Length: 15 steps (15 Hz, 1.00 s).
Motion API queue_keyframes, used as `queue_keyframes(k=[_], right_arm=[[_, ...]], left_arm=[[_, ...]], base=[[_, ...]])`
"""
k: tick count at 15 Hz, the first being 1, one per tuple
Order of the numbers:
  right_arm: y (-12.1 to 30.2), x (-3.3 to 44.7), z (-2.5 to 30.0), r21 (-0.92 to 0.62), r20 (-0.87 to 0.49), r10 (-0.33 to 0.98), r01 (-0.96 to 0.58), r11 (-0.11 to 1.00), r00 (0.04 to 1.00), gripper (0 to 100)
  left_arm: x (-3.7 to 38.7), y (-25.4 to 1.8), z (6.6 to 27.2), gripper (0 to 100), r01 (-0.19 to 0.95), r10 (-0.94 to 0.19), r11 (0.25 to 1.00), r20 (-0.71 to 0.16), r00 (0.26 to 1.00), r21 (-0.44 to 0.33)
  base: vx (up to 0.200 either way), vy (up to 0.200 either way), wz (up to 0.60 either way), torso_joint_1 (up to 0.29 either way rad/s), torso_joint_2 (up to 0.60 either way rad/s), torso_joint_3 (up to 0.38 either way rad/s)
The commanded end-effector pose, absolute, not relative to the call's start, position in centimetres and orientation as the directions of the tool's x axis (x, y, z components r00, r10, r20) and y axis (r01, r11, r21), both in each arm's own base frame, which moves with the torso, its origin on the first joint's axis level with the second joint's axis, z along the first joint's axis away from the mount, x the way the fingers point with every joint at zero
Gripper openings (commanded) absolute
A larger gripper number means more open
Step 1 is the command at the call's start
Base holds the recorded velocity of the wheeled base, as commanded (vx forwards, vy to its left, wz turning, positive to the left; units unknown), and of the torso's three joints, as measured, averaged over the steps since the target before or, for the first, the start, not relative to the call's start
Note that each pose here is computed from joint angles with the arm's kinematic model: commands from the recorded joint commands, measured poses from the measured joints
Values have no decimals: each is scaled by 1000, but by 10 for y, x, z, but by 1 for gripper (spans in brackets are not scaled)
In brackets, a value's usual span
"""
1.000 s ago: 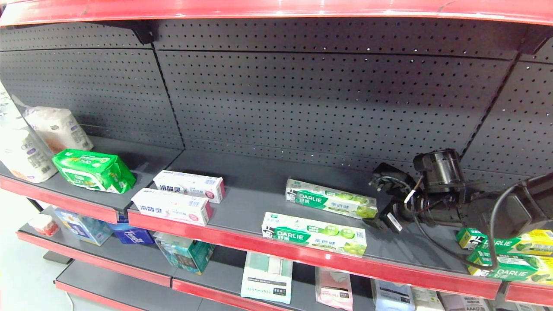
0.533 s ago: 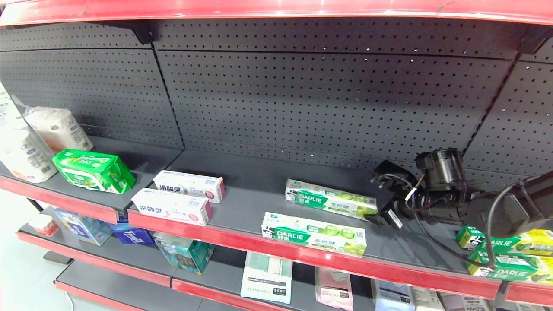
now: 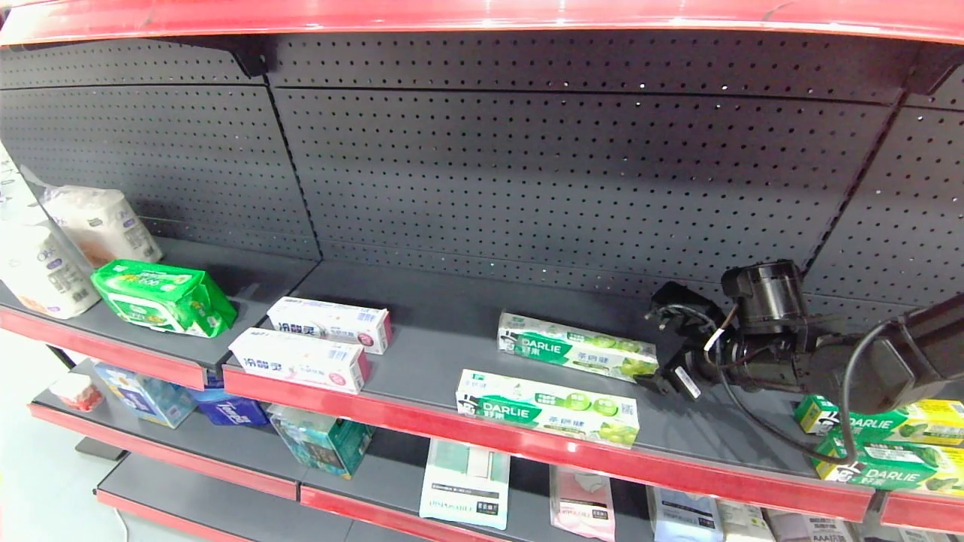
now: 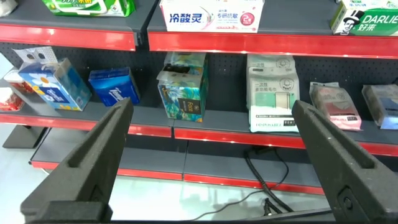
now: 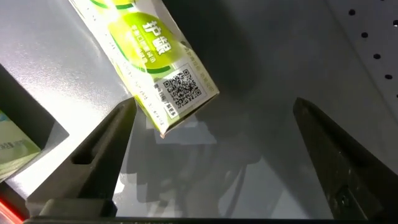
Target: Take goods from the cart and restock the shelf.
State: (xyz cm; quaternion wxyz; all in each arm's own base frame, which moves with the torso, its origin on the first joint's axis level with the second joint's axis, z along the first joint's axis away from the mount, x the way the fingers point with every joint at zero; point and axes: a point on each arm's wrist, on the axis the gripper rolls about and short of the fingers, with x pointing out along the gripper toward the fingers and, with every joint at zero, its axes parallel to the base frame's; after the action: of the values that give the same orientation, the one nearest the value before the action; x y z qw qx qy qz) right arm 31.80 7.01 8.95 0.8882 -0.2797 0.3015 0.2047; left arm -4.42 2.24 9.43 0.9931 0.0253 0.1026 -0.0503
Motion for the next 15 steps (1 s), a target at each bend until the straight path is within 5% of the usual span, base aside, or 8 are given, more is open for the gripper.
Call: queue_keyframes(k=[1, 9, 15], right_arm=[[70, 319, 89, -374, -652, 193, -532, 759, 733, 100], [66, 309, 103, -388, -621, 178, -498, 776, 763, 100], [52, 241, 146, -239, -519, 105, -262, 935, 848, 100]], left_arm=[[-44, 22, 94, 100, 105, -95, 994, -205, 974, 39], [-44, 22, 94, 100, 104, -93, 994, -205, 974, 39], [-43, 22, 95, 100, 110, -98, 993, -220, 971, 41]], base=[[0, 0, 0, 0, 0, 0], [0, 0, 0, 0, 0, 0], [0, 0, 0, 0, 0, 0]])
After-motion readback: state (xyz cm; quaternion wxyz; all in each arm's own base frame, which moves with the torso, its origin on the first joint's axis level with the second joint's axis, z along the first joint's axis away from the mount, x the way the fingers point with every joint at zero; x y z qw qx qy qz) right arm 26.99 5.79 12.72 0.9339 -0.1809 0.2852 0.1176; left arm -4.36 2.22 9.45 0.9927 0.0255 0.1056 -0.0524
